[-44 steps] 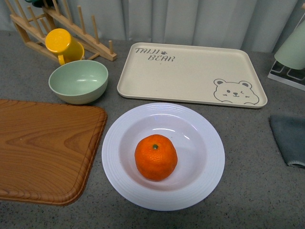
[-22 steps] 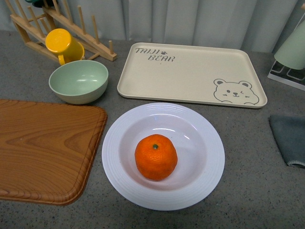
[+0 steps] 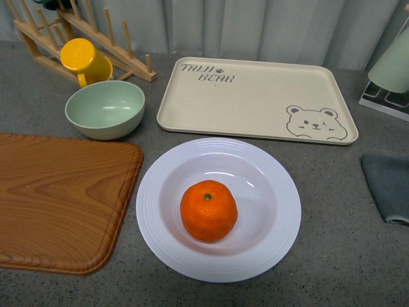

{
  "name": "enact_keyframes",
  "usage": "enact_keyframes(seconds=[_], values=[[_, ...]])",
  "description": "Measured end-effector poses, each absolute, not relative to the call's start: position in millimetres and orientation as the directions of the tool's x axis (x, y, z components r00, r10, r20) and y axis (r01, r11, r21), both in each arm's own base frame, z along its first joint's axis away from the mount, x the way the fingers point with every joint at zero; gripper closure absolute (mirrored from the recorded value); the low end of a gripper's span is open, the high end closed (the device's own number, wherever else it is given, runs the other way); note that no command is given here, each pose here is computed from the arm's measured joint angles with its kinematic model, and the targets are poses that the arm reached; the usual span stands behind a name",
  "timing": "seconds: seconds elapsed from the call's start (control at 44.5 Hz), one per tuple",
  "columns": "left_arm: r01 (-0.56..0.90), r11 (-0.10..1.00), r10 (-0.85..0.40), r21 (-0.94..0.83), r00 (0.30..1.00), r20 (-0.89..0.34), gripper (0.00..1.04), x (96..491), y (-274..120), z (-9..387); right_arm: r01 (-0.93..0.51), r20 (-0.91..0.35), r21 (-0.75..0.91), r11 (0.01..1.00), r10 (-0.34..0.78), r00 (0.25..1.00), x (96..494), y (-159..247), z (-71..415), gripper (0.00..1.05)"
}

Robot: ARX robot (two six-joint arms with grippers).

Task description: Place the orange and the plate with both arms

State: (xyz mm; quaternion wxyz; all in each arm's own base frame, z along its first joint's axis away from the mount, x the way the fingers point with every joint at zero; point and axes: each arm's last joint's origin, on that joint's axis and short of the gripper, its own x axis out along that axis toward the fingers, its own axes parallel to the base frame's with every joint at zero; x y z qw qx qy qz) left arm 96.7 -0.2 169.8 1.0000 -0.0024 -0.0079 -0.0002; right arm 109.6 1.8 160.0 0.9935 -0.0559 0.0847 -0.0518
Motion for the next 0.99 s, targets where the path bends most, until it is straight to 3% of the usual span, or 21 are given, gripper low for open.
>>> enact_keyframes(seconds=[0.067,0.292,0.517,0.831,0.989], values=[[0.001,1.000,-0.001,-0.004,1.000,0.016,0.06,96.7,-0.2,169.8,0.062,-0.172,-0.115,0.991,-0.081,0.982,119.5,4.1,160.3,0.09],[0.000,1.000,0.000,-0.004,1.000,0.016,0.07,96.7,-0.2,169.8,-0.032,-0.278,0.076,0.997,0.052,0.959,166.9,4.9,161.2,0.09],[0.000,1.000,0.000,-0.004,1.000,0.016,0.07,96.7,-0.2,169.8,-0.050,-0.544,0.452,0.891,0.319,0.776,237.7,2.5,113.9,0.09],[0.001,1.000,-0.001,-0.004,1.000,0.016,0.07,96.7,-0.2,169.8,0.021,-0.513,0.806,0.592,0.679,0.526,294.7,28.1,59.3,0.09],[0.000,1.000,0.000,-0.004,1.000,0.016,0.07,96.7,-0.2,169.8,0.048,-0.552,0.801,0.596,0.705,0.445,309.9,53.9,44.4,0.09]])
